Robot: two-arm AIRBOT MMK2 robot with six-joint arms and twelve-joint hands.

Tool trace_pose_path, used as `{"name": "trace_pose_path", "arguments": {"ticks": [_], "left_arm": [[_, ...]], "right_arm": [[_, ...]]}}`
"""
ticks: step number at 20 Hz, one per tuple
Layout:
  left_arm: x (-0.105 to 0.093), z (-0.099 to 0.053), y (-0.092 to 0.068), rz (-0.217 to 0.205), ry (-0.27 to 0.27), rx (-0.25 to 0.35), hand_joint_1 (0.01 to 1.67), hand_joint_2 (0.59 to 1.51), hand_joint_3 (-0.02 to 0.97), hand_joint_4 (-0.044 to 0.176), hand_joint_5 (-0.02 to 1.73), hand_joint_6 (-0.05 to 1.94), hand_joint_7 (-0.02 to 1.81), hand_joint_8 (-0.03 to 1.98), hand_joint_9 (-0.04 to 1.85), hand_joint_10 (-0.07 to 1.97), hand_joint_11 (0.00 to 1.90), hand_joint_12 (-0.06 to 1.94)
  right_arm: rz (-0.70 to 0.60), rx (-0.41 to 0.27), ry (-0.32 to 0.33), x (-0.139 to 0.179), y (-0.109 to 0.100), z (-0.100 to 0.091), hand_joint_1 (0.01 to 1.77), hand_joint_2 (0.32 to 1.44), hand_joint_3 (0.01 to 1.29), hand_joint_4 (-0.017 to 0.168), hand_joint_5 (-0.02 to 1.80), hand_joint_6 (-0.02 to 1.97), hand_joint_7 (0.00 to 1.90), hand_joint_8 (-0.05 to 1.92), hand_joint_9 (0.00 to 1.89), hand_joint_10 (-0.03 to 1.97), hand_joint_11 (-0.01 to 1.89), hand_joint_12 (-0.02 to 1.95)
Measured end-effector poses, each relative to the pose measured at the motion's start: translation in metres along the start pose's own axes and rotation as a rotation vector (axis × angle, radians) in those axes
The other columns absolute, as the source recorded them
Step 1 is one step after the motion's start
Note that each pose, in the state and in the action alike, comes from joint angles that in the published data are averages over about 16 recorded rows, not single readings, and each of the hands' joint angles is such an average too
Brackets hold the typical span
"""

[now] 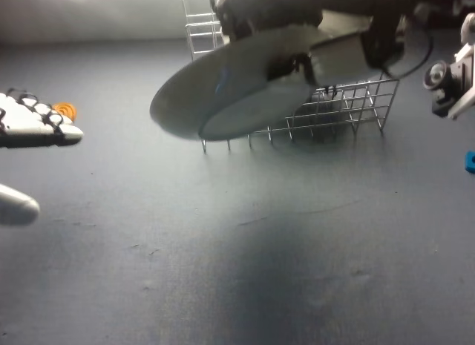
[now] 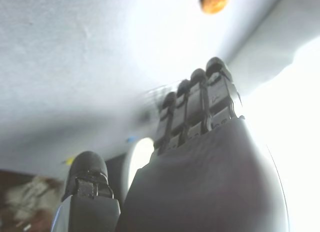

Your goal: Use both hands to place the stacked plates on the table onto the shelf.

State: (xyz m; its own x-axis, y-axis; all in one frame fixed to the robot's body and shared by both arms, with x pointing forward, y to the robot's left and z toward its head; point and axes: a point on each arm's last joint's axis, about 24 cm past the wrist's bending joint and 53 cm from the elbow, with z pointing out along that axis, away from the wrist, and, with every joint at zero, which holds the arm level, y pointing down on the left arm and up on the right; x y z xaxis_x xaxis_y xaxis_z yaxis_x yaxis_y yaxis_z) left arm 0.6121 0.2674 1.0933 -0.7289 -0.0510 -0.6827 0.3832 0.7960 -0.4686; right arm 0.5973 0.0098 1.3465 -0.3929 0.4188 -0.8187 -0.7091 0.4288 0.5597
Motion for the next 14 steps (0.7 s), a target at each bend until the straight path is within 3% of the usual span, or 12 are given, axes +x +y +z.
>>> {"name": "trace_pose_path", "arguments": {"ticks": [8, 14], "left_arm": [[0.036, -0.012, -0.063, 0.161, 0.128, 0.281, 0.02, 1.178, 0.014, 0.000, 0.02, 0.00, 0.02, 0.00, 0.02, 0.01, 0.02, 0.01], [0.048, -0.024, -0.103, 0.251, 0.152, 0.443, 0.02, 1.176, 0.015, 0.000, 0.02, 0.00, 0.02, 0.00, 0.02, 0.01, 0.02, 0.01]], "right_arm": [[0.084, 0.018, -0.046, -0.023, -0.011, 0.000, 1.21, 1.08, 0.01, -0.005, 0.75, 1.02, 0.92, 1.27, 0.97, 1.20, 0.84, 1.58], [0.123, 0.022, -0.075, -0.033, -0.018, 0.000, 1.21, 1.09, 0.01, -0.005, 0.76, 1.01, 0.93, 1.28, 0.97, 1.21, 0.85, 1.58]]}}
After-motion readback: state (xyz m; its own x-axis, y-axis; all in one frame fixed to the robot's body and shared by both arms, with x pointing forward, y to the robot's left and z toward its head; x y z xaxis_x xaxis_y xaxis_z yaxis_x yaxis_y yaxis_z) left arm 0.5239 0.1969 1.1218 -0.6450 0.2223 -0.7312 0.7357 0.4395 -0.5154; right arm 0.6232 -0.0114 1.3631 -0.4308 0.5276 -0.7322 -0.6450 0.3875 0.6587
